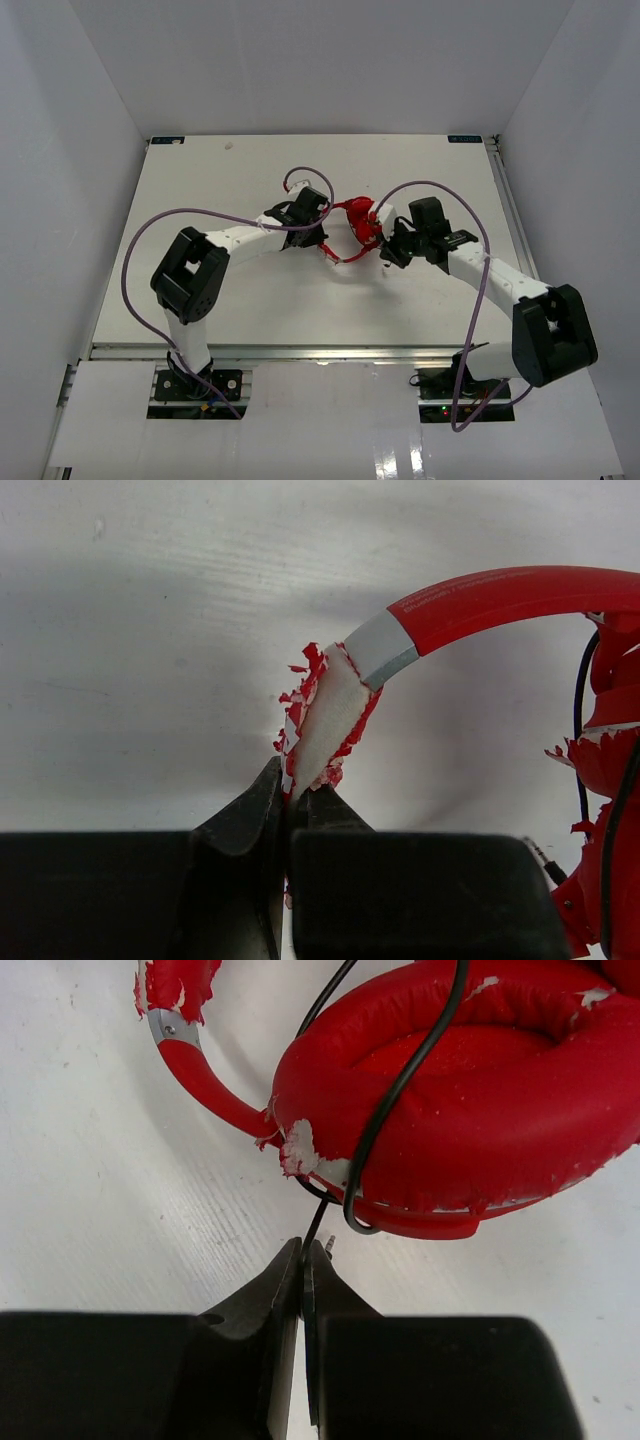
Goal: Wrap the headphones
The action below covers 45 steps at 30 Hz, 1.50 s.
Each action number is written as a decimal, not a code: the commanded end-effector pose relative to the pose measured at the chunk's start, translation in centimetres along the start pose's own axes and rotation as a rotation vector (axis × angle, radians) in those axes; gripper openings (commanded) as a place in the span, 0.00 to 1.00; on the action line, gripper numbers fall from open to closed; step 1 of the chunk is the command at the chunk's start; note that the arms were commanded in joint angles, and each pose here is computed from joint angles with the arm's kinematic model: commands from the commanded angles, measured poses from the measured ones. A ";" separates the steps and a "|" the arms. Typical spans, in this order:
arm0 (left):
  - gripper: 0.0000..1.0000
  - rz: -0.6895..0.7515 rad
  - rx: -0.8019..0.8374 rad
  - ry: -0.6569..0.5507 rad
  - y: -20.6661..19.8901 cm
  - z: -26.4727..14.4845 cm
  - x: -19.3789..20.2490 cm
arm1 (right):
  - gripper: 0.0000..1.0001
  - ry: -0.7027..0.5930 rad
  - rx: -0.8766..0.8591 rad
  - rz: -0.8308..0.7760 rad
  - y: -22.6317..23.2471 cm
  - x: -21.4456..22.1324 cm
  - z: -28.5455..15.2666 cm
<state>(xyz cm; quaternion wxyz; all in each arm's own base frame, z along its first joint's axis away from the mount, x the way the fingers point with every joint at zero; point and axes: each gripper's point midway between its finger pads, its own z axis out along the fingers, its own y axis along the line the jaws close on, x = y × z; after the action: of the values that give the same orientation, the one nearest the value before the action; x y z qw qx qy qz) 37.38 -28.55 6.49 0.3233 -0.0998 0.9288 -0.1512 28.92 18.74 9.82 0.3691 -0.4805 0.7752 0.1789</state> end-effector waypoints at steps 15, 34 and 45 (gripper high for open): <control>0.04 0.202 -0.181 0.110 2.9 3.0 1.3 | 0.11 0.097 -0.204 0.152 1.9 3.3 6.0; 0.84 0.250 -0.052 0.009 -0.5 -2.9 -3.5 | 0.95 0.097 -0.156 0.116 1.2 2.7 0.4; 0.98 0.364 0.500 -0.223 -3.5 -18.0 -4.0 | 0.90 -0.072 0.222 0.068 -2.6 0.3 -7.5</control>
<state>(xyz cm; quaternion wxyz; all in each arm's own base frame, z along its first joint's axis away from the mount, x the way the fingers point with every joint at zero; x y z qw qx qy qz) 33.95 -26.64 16.64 0.3866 0.0619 0.9018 -0.1830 27.30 15.14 13.22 0.3777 -0.4638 0.7819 0.1759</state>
